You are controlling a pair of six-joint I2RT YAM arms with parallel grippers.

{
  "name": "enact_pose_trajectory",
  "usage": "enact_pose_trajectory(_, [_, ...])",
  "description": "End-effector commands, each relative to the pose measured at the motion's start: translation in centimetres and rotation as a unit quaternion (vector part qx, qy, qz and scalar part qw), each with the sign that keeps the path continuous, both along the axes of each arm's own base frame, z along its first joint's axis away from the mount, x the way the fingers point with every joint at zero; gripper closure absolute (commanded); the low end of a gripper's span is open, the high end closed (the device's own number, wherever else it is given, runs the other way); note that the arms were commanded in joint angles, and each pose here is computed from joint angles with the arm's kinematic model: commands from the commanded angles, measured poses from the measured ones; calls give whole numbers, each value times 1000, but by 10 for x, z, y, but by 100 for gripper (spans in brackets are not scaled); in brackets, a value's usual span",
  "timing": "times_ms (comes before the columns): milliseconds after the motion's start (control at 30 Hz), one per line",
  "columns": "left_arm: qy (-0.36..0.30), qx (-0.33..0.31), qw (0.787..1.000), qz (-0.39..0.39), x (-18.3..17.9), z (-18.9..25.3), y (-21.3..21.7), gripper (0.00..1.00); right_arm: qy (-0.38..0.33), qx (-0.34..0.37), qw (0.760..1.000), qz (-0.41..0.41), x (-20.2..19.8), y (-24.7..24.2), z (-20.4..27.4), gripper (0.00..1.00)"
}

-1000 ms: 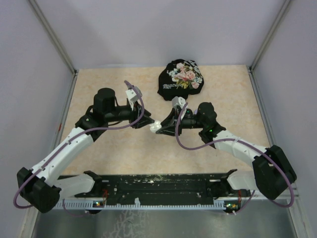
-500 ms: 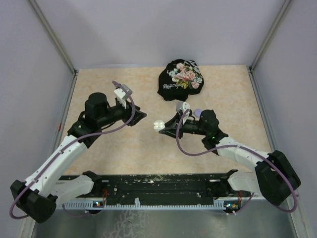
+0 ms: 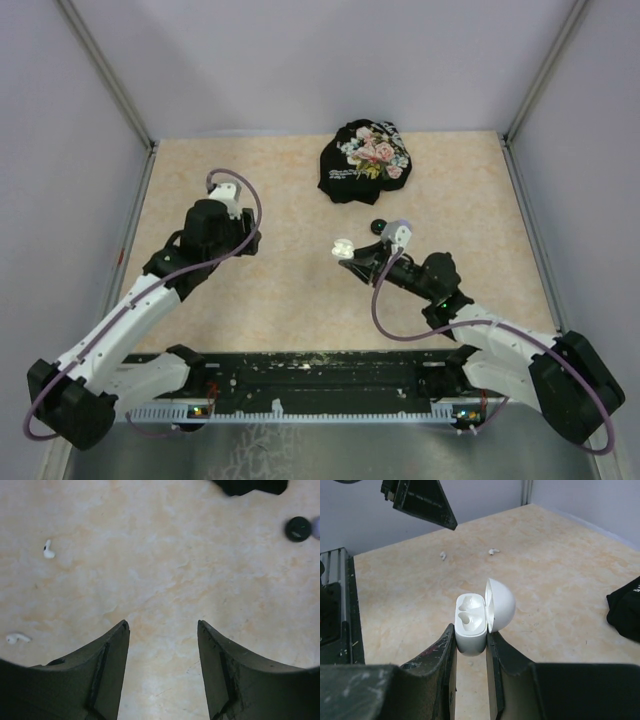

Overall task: Insert the wireless bluetooth earbuds into the charging case
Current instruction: Pick up the earbud from the center of the board.

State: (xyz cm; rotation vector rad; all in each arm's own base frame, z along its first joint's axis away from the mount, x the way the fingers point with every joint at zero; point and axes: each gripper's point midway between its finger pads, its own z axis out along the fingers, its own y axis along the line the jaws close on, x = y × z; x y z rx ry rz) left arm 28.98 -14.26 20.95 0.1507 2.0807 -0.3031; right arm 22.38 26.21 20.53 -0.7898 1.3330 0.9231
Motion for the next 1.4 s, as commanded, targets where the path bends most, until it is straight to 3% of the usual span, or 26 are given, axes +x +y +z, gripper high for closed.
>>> enact_pose_trajectory(0, [39, 34, 994, 93, 8, -29, 34, 37, -48, 49, 997, -35, 5, -9, 26, 100])
enact_pose_trajectory(267, [107, 27, 976, 187, 23, -80, 90, 37, -37, 65, 995, -61, 8, -16, 16, 100])
enact_pose_trajectory(600, [147, -27, 962, 229, 61, -106, 127, 38, -38, 51, 994, -91, 14, -19, 8, 100])
enact_pose_trajectory(767, [185, -12, 944, 274, 50, -126, 153, 40, -42, 42, 993, -103, 16, -19, 5, 100])
enact_pose_trajectory(1000, [181, 6, 920, 347, 33, -137, 188, 45, -55, 6, 993, -102, 14, -6, -2, 100])
enact_pose_trajectory(1367, [206, 37, 901, 381, 36, -156, 211, 50, -53, 0, 994, -100, 14, -5, -4, 100])
